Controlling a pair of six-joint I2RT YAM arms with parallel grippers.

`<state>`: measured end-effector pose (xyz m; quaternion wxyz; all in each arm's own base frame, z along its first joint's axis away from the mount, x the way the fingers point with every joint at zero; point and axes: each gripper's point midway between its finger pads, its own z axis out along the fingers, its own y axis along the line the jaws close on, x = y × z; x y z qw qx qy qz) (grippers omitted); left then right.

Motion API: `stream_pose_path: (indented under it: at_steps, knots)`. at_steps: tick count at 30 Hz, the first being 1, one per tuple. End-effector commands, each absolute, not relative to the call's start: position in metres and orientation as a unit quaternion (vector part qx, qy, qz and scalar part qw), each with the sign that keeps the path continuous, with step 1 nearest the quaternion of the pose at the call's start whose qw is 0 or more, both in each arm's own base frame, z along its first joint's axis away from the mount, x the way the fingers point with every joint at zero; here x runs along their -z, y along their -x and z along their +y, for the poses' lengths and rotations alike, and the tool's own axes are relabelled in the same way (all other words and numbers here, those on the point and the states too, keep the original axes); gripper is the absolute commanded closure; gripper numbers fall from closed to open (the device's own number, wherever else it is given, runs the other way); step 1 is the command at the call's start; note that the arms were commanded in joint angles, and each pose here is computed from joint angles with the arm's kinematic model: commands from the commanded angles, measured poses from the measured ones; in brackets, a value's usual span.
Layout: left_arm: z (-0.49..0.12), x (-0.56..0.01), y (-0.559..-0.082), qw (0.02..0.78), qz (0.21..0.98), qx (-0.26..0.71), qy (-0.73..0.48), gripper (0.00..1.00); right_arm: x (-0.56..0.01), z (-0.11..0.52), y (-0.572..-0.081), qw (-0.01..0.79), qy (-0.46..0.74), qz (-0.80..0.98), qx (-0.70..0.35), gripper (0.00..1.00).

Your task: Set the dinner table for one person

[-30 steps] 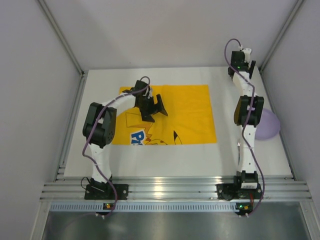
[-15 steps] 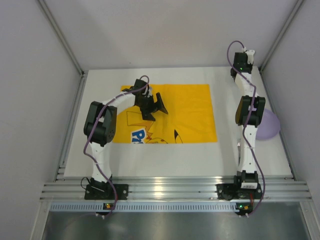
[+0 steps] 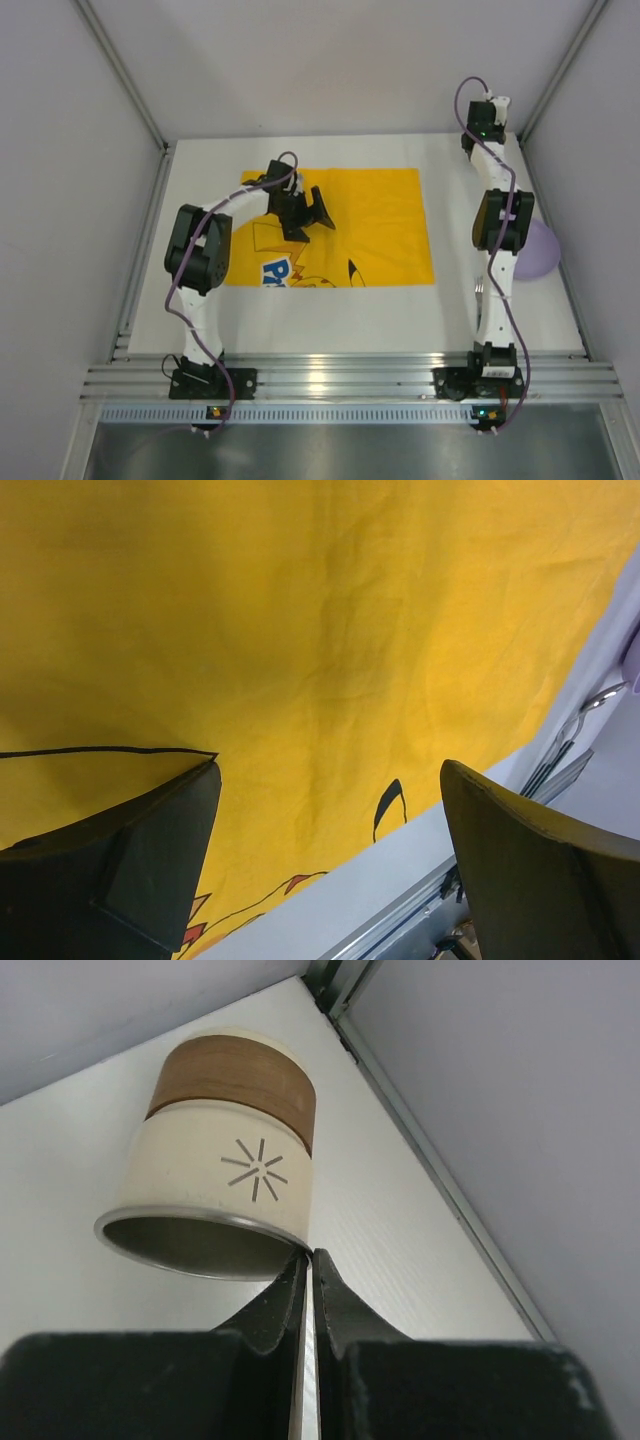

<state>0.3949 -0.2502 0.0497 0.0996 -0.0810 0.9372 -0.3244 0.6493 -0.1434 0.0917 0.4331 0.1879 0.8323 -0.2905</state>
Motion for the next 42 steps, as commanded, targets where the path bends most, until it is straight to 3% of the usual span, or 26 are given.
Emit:
stream_pose_path:
  at_steps: [1,15,22,23,24,25,27,29,30,31,33,36,42]
  knots:
    - [-0.234,-0.05,-0.395,0.131,0.944,0.293,0.074,0.03,-0.203,-0.106,-0.651,0.521,-0.209,0.795,0.23,1.0]
    - [-0.217,-0.095,-0.383,0.172,0.949,0.262,0.029,0.02,-0.263,0.041,-0.541,0.527,-0.177,0.83,0.045,1.0]
    - [-0.212,-0.12,-0.382,0.191,0.948,0.252,0.021,0.02,-0.254,0.088,-0.488,0.463,-0.191,0.862,-0.073,1.0]
    - [-0.212,-0.126,-0.38,0.193,0.947,0.257,0.02,0.02,-0.242,0.096,-0.486,0.435,-0.181,0.878,-0.089,0.94]
    - [-0.213,-0.13,-0.378,0.193,0.946,0.261,0.02,0.02,-0.237,0.101,-0.483,0.417,-0.174,0.887,-0.097,0.58]
    - [-0.214,-0.131,-0.376,0.192,0.946,0.262,0.019,0.02,-0.226,0.106,-0.471,0.384,-0.167,0.903,-0.099,0.44]
    - [-0.214,-0.134,-0.369,0.192,0.946,0.259,0.015,0.02,-0.213,0.119,-0.454,0.344,-0.167,0.914,-0.134,0.31]
    - [-0.215,-0.135,-0.363,0.19,0.947,0.26,0.01,0.02,-0.201,0.125,-0.428,0.317,-0.165,0.921,-0.154,0.25]
    - [-0.216,-0.136,-0.361,0.191,0.946,0.26,0.008,0.02,-0.199,0.126,-0.42,0.311,-0.165,0.922,-0.161,0.12]
    - [-0.22,-0.137,-0.359,0.19,0.946,0.262,0.002,0.02,-0.19,0.127,-0.408,0.296,-0.16,0.928,-0.162,0.07]
    - [-0.223,-0.14,-0.358,0.194,0.946,0.26,0.003,0.02,-0.196,0.133,-0.389,0.284,-0.134,0.932,-0.184,0.0]
    - [-0.238,-0.145,-0.353,0.195,0.944,0.264,-0.008,0.02,-0.174,0.129,-0.334,0.188,-0.099,0.964,-0.162,0.0]
    - [-0.264,-0.141,-0.339,0.185,0.946,0.265,-0.026,0.02,-0.149,0.129,-0.258,0.122,-0.039,0.985,-0.118,0.0]
